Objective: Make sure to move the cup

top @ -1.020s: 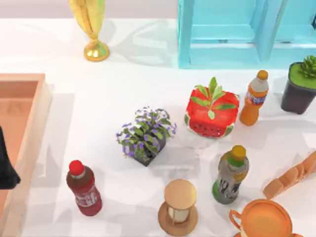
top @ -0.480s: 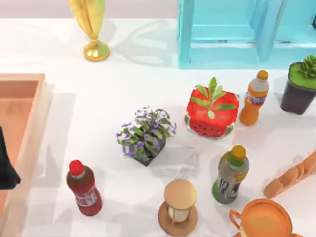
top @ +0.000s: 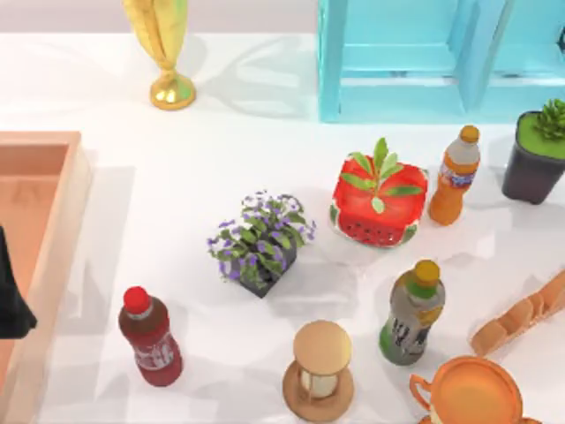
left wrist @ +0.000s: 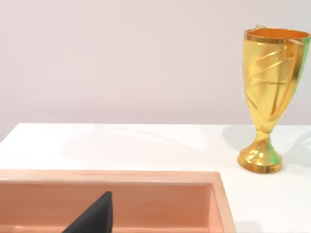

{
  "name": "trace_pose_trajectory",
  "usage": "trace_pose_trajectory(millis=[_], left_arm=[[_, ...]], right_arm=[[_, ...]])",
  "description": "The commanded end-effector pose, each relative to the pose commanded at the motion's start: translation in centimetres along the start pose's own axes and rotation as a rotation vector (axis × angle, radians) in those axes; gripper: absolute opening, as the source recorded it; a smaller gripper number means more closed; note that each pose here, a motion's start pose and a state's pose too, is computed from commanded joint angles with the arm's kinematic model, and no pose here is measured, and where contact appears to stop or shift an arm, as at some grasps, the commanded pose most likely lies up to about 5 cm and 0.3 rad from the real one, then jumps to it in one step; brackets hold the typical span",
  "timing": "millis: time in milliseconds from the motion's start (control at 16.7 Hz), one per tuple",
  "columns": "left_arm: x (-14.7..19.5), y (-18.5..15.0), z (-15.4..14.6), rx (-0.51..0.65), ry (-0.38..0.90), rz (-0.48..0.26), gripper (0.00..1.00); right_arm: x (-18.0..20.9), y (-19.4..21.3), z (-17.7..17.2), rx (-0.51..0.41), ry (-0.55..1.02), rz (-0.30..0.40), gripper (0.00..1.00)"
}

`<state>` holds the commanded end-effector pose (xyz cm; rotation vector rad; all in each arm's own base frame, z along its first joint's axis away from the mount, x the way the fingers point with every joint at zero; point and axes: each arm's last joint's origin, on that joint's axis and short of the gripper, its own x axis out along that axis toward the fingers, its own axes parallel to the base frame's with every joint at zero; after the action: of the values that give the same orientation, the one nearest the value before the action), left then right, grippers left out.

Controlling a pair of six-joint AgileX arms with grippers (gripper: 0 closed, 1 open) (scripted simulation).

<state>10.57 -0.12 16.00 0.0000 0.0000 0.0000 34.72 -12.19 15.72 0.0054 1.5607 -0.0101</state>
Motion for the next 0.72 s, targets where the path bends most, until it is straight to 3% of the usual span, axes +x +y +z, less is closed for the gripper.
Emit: trace_pose_trajectory(millis=[360,720], left_arm=[[0.00,0.00,0.00,0.000,0.000,0.000,1.00],[0.00,0.00,0.00,0.000,0.000,0.000,1.00]], right_arm=[[1.80,0.08,-0.34,0.000,0.010,0.004,1.00],[1.80,0.08,-0.34,0.000,0.010,0.004,0.55]])
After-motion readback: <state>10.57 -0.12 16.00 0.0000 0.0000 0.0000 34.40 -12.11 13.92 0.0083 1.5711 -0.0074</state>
